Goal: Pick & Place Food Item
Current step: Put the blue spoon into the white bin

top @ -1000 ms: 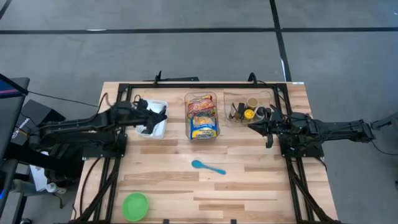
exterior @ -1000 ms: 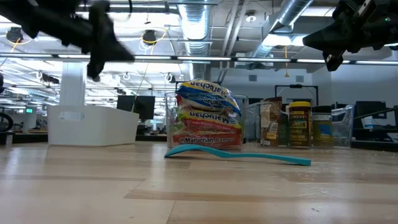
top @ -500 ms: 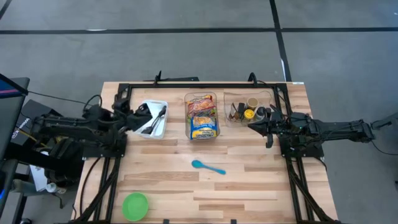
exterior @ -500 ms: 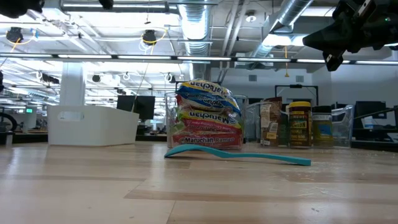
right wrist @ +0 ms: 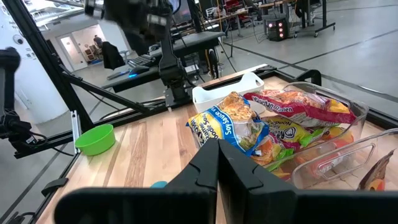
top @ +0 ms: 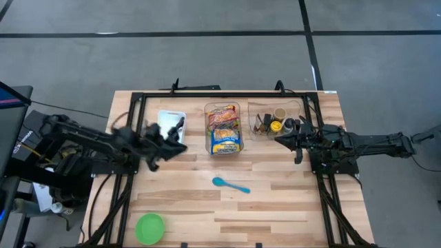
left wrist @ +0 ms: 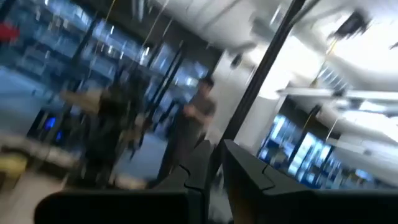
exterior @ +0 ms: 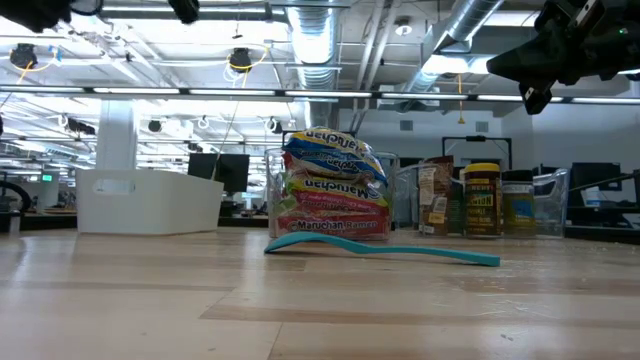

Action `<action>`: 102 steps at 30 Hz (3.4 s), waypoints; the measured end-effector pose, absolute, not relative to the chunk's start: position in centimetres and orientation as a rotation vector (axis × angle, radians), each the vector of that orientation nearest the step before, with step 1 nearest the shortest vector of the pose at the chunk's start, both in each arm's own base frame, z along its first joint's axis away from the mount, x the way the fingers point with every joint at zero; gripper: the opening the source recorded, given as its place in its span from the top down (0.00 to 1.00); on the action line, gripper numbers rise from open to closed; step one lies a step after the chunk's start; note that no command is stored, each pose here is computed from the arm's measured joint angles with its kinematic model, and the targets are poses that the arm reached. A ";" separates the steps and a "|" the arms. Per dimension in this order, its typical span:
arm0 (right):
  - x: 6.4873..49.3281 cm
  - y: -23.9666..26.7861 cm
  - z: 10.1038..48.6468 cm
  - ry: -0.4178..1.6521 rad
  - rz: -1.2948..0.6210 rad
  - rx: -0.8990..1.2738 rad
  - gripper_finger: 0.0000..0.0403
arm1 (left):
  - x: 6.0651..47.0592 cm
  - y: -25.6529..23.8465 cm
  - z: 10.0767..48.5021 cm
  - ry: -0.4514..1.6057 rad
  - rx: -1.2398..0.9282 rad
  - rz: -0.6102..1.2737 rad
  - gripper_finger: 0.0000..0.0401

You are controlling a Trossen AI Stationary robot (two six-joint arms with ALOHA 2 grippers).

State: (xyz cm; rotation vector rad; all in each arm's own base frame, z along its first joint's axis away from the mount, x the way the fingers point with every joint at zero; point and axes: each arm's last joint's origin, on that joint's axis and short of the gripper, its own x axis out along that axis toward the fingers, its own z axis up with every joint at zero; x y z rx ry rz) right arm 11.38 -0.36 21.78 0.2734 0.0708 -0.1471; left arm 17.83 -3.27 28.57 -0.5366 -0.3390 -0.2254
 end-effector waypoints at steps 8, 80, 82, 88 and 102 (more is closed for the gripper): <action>11.4 -0.4 21.8 0.070 -0.147 0.274 1.00 | 22.0 -5.7 24.0 -0.142 -0.525 -0.249 0.91; 11.4 -0.4 21.6 0.085 -0.149 0.272 1.00 | 42.3 -9.5 24.2 0.579 0.021 -0.237 0.91; 11.4 -0.4 21.6 0.085 -0.149 0.272 1.00 | 42.5 -9.6 23.0 0.650 0.027 -0.234 0.91; 11.4 -0.4 21.6 0.087 -0.149 0.272 1.00 | 42.3 -9.4 20.0 0.885 0.049 -0.218 0.91; 11.3 -0.4 21.5 0.100 -0.151 0.271 1.00 | 41.4 -6.8 18.2 1.088 0.047 -0.149 0.91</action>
